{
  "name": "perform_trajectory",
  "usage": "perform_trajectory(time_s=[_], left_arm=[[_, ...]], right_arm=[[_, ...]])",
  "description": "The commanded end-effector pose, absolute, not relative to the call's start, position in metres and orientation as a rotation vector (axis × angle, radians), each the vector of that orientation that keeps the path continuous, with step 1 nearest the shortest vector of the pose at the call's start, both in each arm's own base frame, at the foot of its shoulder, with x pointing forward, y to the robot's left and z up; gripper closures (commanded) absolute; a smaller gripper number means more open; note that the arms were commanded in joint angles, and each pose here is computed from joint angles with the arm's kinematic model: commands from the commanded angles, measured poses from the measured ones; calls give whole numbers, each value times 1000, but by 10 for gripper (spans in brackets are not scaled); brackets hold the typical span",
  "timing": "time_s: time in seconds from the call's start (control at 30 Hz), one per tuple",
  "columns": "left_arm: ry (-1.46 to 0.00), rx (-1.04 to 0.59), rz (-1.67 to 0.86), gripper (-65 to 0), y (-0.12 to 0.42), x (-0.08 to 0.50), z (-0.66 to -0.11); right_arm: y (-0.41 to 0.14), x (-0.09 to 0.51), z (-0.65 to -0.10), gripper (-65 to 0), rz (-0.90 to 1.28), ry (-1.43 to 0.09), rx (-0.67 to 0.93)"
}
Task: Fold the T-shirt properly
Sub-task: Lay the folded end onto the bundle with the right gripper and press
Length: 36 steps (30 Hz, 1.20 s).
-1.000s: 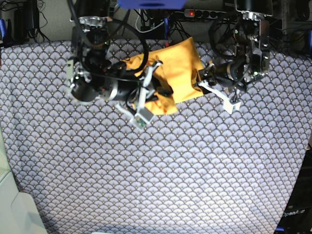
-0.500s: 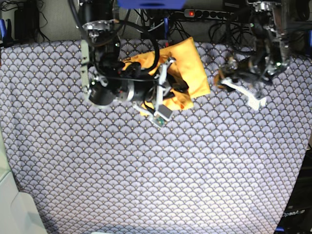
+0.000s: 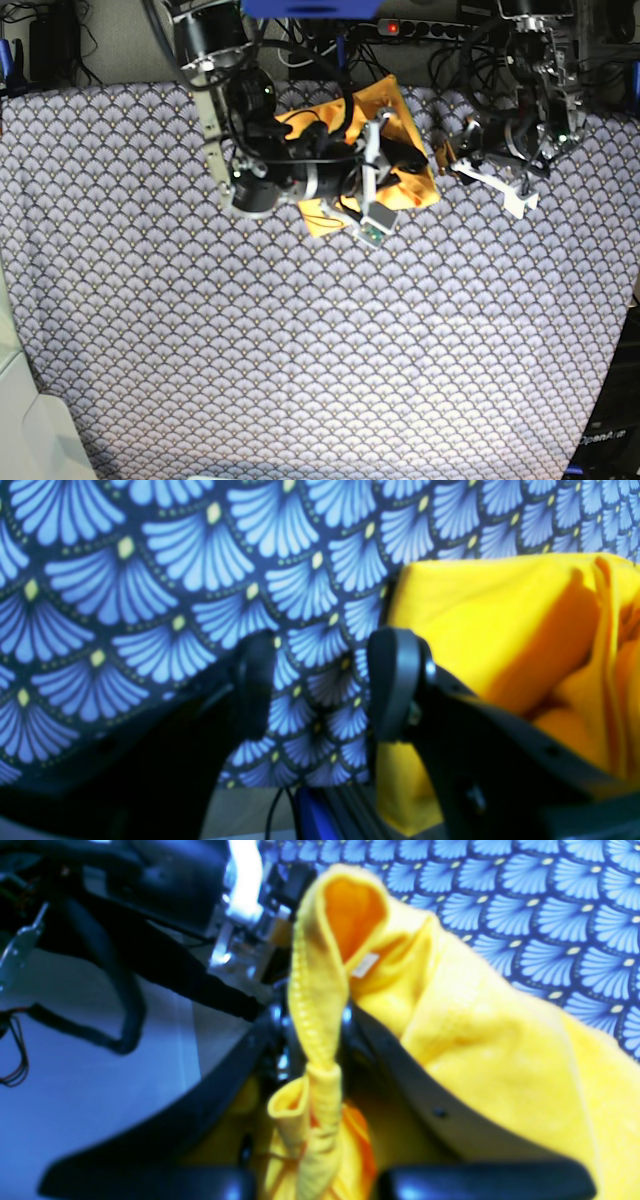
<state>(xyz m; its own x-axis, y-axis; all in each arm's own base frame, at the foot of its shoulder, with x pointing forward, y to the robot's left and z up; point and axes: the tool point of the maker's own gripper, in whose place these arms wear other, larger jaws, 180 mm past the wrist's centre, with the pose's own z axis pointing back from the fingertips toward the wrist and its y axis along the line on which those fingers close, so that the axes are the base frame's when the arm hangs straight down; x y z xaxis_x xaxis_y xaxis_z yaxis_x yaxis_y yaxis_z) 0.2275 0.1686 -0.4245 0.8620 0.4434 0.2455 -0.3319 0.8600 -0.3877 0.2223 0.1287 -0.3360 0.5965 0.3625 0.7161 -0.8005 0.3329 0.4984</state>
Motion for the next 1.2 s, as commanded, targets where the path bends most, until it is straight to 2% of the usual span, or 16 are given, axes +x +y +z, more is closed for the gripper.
perform_trajectory(time_s=[0.0,0.13,0.2,0.5,0.57,0.87,1.03,1.17], left_arm=[[-338,-320,409,-303,176,227,-422],[-319,-296,408,-303,183,217,-426],[-309,-281,402,-303,189,212,-427],[-329,-215,417,-303,223,192,-398],[-334,-203,426,-303,231,190,-388],[-365,-118,459,-303,266,175,-372],[-359,-83,502,-303,282,165,-372],[-358,-75,492,-303,285,165,-371]], right_arm=[[137,230,-318,0,800,-599,996],[136,235,-316,0,798,-611,996],[137,237,-315,-24,806,-615,993],[136,238,-315,-344,808,-613,988],[136,237,-314,-383,807,-614,992],[146,230,-309,-388,895,-596,980],[137,235,-286,-385,940,-690,940],[118,247,-272,-338,984,-764,867]])
